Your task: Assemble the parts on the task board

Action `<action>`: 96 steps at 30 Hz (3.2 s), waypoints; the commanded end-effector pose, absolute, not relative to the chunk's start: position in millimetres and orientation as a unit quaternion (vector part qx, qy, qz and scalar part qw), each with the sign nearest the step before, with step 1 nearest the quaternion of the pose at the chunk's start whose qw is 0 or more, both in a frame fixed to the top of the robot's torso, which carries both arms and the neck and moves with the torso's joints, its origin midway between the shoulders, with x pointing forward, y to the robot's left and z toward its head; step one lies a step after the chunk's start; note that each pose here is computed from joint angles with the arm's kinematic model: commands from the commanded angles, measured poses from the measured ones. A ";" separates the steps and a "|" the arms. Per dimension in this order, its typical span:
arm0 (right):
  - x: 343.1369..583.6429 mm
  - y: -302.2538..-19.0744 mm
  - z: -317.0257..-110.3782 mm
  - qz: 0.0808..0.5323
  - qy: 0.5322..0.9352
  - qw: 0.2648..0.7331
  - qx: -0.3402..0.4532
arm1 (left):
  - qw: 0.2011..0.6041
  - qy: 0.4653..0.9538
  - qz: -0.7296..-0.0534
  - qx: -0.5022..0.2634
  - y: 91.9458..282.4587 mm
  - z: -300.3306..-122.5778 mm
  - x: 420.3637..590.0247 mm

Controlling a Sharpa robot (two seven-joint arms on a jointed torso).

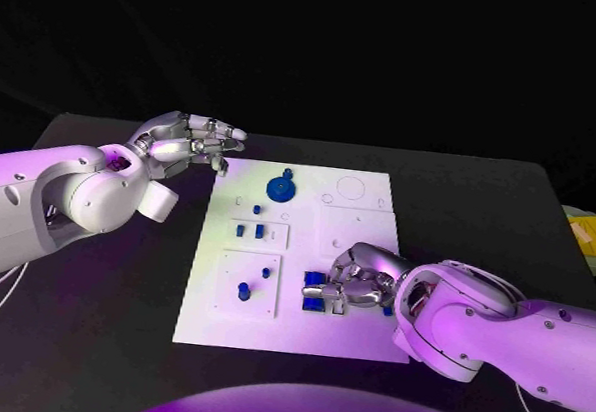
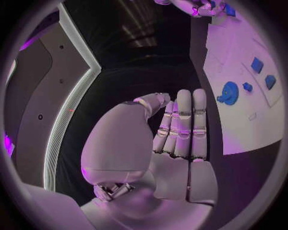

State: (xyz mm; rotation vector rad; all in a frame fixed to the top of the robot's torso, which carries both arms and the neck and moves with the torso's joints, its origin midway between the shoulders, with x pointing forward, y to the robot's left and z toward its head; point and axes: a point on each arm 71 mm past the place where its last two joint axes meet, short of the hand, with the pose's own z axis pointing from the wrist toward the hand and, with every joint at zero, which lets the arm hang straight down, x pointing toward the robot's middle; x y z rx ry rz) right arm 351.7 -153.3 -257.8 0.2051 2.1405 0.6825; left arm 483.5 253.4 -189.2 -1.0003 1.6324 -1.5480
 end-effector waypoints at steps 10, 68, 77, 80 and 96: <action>345.3 -163.2 -252.0 0.291 0.848 0.439 0.060 | 0.328 0.624 -0.598 -0.380 252.3 -188.0 482.6; 337.4 -239.5 -273.0 0.158 0.843 0.514 0.014 | 0.328 0.625 -0.598 -0.380 252.5 -189.4 483.0; 337.6 -237.9 -274.2 0.157 0.843 0.514 0.015 | 0.328 0.625 -0.598 -0.380 252.8 -189.3 482.7; 337.7 -237.8 -274.8 0.157 0.845 0.511 0.016 | 0.328 0.625 -0.598 -0.380 252.8 -189.3 482.6; 335.9 -232.8 -273.6 0.173 0.845 0.506 0.028 | 0.328 0.625 -0.597 -0.381 253.5 -189.2 482.3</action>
